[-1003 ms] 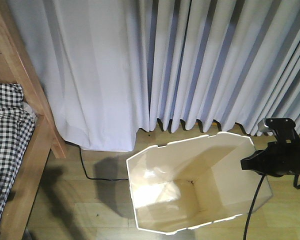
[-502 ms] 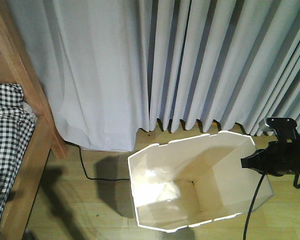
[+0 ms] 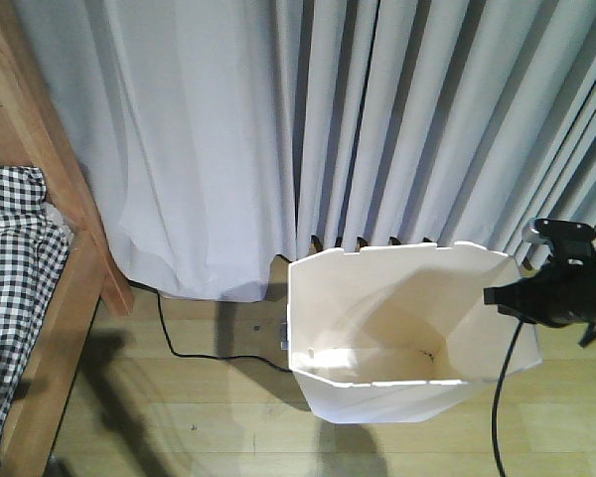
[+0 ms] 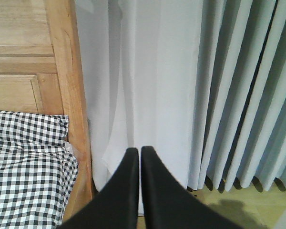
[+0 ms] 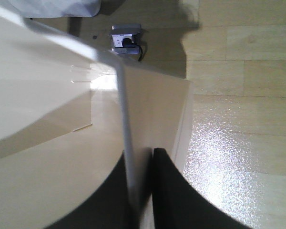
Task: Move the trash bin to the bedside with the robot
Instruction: 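Lower the bin to the floor beside the bed with the right gripper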
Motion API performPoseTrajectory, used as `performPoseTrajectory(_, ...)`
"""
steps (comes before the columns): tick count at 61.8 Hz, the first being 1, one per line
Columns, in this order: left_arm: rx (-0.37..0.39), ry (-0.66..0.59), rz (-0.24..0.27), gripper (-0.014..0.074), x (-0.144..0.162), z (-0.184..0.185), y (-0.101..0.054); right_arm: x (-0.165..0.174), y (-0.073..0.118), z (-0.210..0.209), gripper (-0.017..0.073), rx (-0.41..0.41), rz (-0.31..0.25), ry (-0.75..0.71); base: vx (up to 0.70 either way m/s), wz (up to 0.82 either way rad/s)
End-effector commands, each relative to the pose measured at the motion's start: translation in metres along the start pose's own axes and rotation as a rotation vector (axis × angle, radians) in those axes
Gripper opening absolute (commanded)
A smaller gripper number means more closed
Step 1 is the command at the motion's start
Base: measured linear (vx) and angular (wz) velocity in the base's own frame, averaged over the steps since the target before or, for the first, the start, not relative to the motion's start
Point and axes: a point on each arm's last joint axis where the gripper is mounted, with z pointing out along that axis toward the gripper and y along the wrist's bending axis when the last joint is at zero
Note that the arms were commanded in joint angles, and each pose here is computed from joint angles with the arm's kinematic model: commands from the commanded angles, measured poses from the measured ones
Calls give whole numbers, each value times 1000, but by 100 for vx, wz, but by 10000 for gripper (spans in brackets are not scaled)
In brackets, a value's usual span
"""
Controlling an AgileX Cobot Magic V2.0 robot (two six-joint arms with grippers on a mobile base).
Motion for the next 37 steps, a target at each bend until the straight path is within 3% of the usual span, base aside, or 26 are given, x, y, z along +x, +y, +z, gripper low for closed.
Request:
performPoseTrajectory(1,6,-54,-12,-6,2,2,0,-28,13,0,-3,-198,50,-102,0,0)
performPoseTrajectory(19,6,-54,-12,-6,2,2,0,-37,-7,67,-3,-286,85,-41,0,0)
performPoseTrajectory(37,6,-54,-12,-6,2,2,0,-27,-28,130,-3,-316,106,23,0,0)
